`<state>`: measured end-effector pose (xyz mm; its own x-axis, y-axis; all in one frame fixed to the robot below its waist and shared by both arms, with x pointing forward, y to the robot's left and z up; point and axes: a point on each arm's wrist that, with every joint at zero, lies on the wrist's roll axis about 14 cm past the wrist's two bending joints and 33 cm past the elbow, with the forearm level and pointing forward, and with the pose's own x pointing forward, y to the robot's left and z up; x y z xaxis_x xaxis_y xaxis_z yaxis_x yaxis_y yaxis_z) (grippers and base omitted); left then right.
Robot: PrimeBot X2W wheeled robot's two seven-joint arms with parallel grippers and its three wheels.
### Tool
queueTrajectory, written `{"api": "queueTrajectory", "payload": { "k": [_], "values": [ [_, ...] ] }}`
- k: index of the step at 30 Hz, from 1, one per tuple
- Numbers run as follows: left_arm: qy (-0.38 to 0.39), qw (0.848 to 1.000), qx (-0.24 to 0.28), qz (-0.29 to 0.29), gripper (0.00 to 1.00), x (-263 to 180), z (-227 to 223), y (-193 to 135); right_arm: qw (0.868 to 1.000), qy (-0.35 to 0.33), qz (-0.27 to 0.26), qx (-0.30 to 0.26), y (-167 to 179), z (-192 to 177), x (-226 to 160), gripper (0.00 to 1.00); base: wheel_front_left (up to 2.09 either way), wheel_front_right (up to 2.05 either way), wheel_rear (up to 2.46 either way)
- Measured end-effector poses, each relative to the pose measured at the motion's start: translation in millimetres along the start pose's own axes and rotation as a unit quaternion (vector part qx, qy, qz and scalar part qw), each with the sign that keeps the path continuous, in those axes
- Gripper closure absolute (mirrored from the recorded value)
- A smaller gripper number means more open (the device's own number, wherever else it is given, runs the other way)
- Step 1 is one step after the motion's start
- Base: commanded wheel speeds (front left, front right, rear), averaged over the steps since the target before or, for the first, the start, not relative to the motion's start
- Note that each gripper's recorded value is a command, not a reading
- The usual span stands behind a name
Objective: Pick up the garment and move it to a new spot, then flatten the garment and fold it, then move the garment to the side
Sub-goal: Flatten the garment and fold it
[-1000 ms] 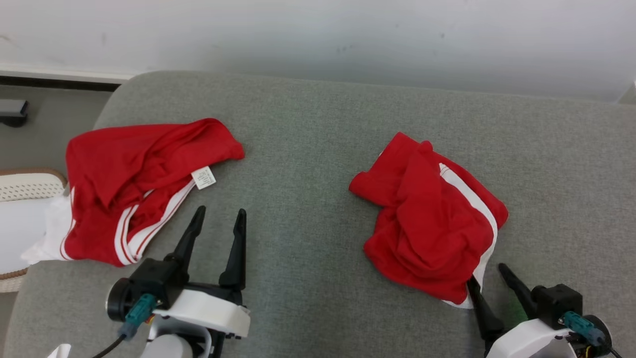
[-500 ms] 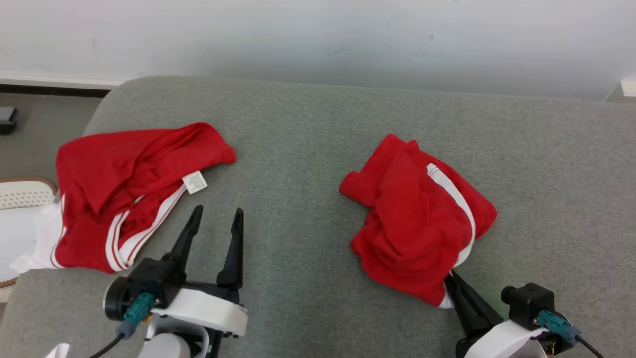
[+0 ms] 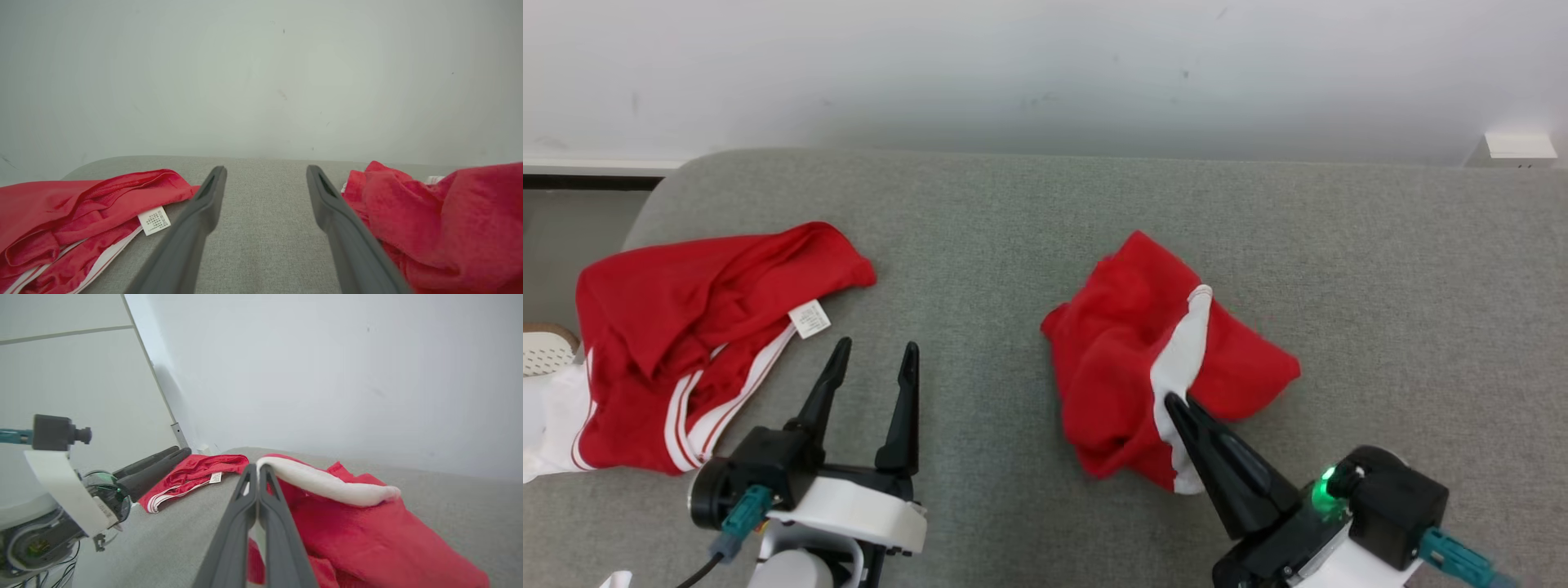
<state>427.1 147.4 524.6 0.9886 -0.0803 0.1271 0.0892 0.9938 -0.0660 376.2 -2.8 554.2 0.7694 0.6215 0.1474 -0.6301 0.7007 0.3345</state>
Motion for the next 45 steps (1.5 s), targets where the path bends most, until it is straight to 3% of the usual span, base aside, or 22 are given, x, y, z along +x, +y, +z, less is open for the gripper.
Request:
{"api": "queueTrajectory", "payload": {
  "k": [5,9,20,25,26,27,35,40,45],
  "values": [
    [-0.001,1.0,0.0,-0.005,0.0,0,1,-2,0.996,-0.079,0.034,-0.022,17,50,8,1.0,0.0,0.0,0.0],
    [0.0,1.0,-0.001,-0.005,0.0,0,0,-4,0.995,-0.091,0.003,-0.035,-7,60,9,1.0,0.0,0.0,0.0],
    [0.02,0.999,-0.015,-0.024,0.0,7,-18,-18,0.996,0.001,-0.092,0.003,-86,-15,25,1.0,0.0,0.0,0.0],
    [0.028,0.999,-0.015,-0.017,0.0,8,-24,-13,0.993,0.038,-0.105,0.027,-98,-53,28,1.0,0.0,0.0,0.0],
    [0.03,0.999,-0.015,-0.017,0.0,7,-25,-13,0.993,0.038,-0.106,0.032,-98,-56,28,0.54,0.0,0.0,0.0],
    [0.03,0.999,-0.014,-0.015,0.0,7,-26,-12,0.993,0.036,-0.107,0.033,-99,-57,28,0.0,0.0,0.0,0.0],
    [0.021,1.0,-0.01,-0.006,0.0,4,-18,-6,0.991,-0.009,-0.13,-0.014,-117,-24,10,0.0,0.0,0.0,0.0],
    [0.006,1.0,0.005,0.004,0.0,-1,-7,0,0.977,-0.037,-0.192,-0.082,-151,10,-27,0.0,0.0,0.0,0.0],
    [0.0,1.0,0.012,0.008,0.0,-11,-1,2,0.965,-0.03,-0.24,-0.103,-163,23,-64,0.0,0.0,0.0,0.0]
  ]
}}
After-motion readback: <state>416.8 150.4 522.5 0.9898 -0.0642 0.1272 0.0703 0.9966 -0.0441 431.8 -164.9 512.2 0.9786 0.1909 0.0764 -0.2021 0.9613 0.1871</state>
